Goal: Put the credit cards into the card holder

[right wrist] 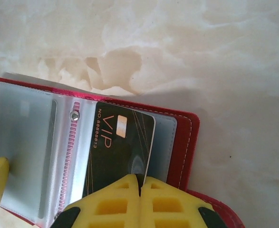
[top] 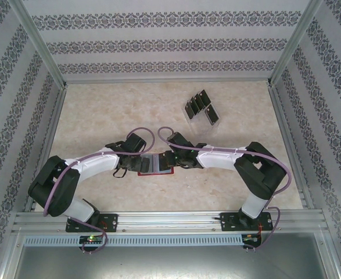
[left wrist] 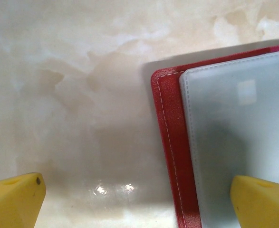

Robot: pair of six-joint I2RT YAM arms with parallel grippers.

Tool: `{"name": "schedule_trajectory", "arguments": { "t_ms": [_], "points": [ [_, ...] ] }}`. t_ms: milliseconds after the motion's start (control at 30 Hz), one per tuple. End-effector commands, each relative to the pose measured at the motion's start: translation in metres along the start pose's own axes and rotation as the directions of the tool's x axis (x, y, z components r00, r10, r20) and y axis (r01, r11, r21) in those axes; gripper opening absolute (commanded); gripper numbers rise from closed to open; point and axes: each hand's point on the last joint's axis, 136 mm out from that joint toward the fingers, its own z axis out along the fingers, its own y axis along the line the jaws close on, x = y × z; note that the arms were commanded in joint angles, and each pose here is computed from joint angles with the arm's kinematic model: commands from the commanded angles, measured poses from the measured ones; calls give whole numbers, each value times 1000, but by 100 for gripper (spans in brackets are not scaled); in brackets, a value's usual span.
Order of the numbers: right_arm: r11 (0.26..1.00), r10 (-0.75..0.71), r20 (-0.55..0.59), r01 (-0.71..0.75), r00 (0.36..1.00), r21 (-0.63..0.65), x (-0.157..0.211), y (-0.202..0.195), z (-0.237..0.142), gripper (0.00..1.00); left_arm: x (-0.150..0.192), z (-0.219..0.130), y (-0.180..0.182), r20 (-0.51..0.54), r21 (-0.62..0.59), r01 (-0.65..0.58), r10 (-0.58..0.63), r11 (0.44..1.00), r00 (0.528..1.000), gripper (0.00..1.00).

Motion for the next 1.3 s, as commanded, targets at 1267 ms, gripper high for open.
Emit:
{"name": "schedule_trajectory", "arguments": {
  "t_ms": [1267],
  "points": [
    [875,268,-15,-250,963,-415,-9,42,-18,0,38,2,14,-72,4,77,-76,997,994,100]
  ]
}}
